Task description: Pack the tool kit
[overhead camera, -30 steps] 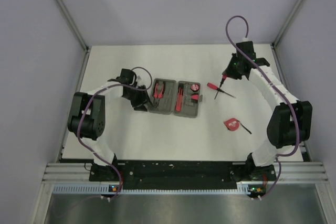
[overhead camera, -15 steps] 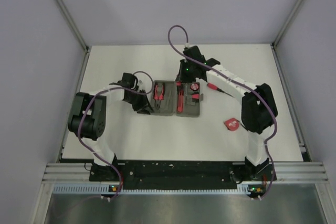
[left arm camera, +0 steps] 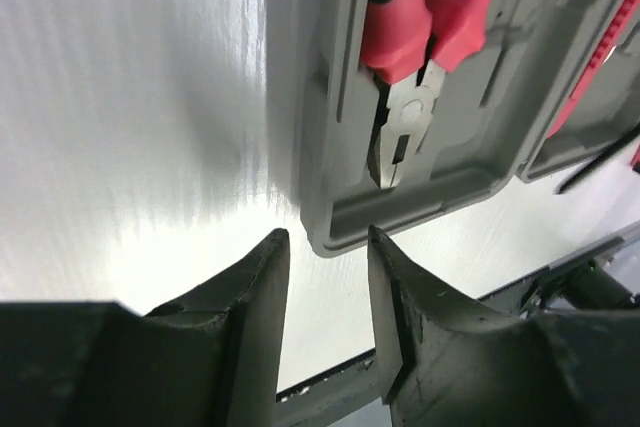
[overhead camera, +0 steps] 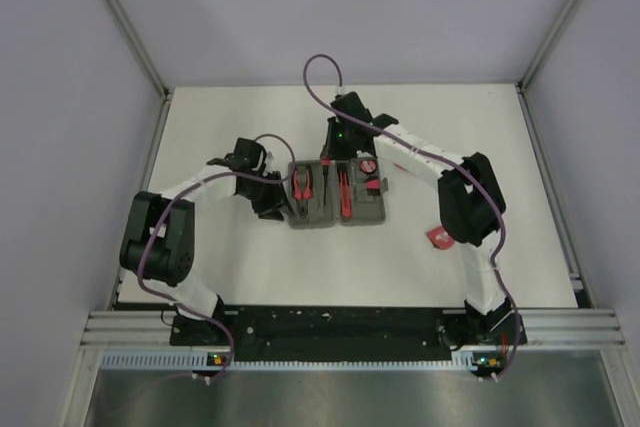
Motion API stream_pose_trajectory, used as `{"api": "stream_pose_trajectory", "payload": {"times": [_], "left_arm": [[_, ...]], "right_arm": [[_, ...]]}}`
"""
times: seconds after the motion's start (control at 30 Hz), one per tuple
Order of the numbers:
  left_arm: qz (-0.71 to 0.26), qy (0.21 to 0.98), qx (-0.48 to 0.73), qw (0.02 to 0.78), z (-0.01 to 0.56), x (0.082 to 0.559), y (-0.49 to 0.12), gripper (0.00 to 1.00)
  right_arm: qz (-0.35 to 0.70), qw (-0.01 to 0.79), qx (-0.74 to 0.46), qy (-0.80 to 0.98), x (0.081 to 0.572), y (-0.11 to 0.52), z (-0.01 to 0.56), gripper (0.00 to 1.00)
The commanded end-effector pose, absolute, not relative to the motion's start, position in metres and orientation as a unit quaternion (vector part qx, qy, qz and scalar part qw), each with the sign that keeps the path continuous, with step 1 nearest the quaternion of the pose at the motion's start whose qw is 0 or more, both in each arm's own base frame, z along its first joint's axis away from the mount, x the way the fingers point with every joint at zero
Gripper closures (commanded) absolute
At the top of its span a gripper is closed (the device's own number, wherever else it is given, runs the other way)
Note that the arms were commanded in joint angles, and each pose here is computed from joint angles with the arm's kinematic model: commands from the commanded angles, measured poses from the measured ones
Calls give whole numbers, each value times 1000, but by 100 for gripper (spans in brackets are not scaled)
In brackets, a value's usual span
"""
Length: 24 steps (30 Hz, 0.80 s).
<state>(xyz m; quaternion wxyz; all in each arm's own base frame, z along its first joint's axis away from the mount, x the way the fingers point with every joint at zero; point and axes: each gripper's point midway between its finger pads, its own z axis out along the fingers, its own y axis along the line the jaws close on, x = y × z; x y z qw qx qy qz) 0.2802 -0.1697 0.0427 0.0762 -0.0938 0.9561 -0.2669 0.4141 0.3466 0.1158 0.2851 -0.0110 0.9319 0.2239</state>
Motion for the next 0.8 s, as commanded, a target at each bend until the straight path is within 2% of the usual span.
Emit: {"api": "stream_pose_trajectory", "payload": {"times": [0.0, 0.2, 0.77], "left_arm": [[-212, 955, -108, 177, 90, 316, -149, 57], [-199, 945, -114, 231, 121, 335, -143, 55], [-209, 947, -108, 218, 114, 330, -146, 55]], "right_arm": [[245, 304, -17, 920, 423, 374, 125, 100], [236, 298, -27, 925, 420, 382, 110, 100], [194, 296, -29, 935, 426, 384, 74, 100]]}}
